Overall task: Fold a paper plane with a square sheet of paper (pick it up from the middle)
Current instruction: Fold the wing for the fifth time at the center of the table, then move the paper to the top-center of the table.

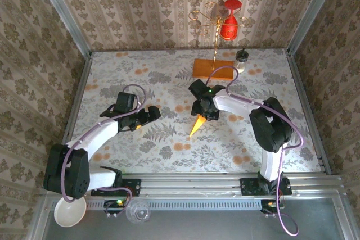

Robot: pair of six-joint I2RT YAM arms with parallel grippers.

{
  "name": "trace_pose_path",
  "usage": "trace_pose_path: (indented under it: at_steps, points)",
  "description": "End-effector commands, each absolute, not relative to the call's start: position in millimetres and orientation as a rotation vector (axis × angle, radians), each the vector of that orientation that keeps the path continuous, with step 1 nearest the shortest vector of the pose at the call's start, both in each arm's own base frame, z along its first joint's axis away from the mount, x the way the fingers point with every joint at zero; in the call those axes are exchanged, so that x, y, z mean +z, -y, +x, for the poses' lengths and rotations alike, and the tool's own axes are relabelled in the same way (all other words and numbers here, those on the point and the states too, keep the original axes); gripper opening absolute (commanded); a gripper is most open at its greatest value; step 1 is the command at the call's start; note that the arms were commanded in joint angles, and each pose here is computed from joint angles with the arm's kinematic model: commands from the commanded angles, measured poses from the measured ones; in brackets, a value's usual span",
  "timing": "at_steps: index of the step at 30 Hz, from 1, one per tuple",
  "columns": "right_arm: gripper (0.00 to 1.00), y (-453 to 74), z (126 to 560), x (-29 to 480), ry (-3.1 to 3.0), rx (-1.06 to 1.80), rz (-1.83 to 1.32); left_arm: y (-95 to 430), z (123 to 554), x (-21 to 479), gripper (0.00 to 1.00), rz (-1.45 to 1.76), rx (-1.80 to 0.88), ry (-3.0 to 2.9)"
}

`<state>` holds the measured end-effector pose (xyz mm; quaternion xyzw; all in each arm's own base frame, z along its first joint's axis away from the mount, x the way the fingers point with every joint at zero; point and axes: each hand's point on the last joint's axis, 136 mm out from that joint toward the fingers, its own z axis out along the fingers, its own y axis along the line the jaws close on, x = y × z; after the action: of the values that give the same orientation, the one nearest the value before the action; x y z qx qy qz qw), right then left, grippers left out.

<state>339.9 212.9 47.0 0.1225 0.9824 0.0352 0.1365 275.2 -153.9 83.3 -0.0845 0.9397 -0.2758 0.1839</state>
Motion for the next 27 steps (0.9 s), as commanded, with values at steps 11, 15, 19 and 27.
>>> trace_pose_path:
  at_steps: [11,15,19,27]
  points:
    - [0.49,-182.6,327.1,52.1,-2.791,-0.051,0.490,160.1,275.1,86.4,1.00,-0.194,-0.836,-2.639]
    - [0.41,-184.8,325.8,44.8,-2.809,-0.023,0.502,162.4,276.0,84.9,1.00,-0.203,-0.854,-2.644]
    - [0.34,-186.4,326.8,37.7,-2.819,0.012,0.522,162.1,275.0,83.9,1.00,-0.213,-0.854,-2.649]
    - [0.14,-187.5,335.0,46.7,-2.784,0.055,0.524,161.2,276.3,84.1,1.00,-0.234,-0.848,-2.650]
